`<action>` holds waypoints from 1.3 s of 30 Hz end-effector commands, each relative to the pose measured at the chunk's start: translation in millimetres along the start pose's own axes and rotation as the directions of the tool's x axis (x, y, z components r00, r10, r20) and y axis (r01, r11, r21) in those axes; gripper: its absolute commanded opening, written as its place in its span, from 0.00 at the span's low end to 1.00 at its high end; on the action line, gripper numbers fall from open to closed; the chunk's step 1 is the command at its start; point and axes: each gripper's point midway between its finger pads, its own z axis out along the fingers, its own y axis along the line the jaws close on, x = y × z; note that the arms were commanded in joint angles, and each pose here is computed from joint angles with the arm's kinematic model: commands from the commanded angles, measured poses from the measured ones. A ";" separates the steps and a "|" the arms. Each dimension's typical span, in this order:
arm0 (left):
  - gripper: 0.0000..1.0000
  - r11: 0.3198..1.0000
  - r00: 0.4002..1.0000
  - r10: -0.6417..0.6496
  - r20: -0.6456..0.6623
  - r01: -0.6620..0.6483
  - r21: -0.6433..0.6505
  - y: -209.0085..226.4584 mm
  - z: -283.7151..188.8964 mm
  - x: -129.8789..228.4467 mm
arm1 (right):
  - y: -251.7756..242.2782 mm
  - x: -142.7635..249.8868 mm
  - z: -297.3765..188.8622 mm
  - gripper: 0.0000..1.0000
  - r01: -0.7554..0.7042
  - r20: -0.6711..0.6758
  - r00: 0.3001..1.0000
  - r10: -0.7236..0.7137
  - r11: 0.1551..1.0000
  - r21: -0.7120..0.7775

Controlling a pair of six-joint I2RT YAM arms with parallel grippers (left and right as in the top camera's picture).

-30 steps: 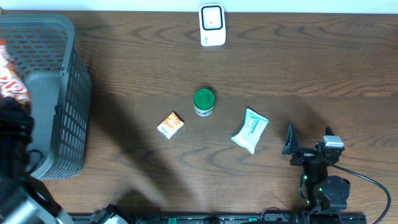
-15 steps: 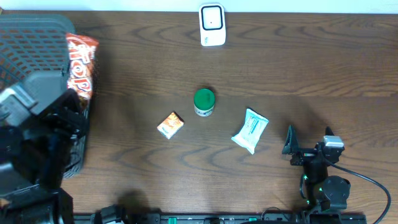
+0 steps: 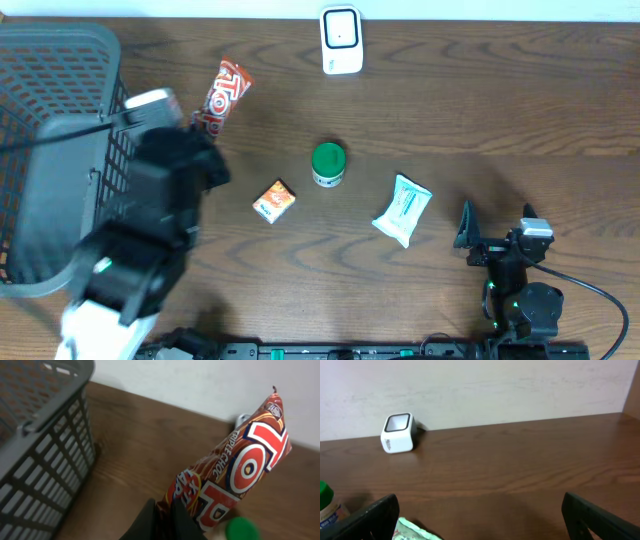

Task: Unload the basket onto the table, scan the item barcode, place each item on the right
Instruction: 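Lift the Top bar out of the basket with the left gripper, then lay the Top bar beside the Kleenex pack and release it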

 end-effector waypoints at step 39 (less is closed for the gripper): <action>0.08 0.562 0.708 0.603 -0.368 -0.704 -0.435 -17.0 101.2 166.1 | 2.5 1.3 -0.1 0.99 0.011 -0.004 1.000 -0.011 1.000 -0.012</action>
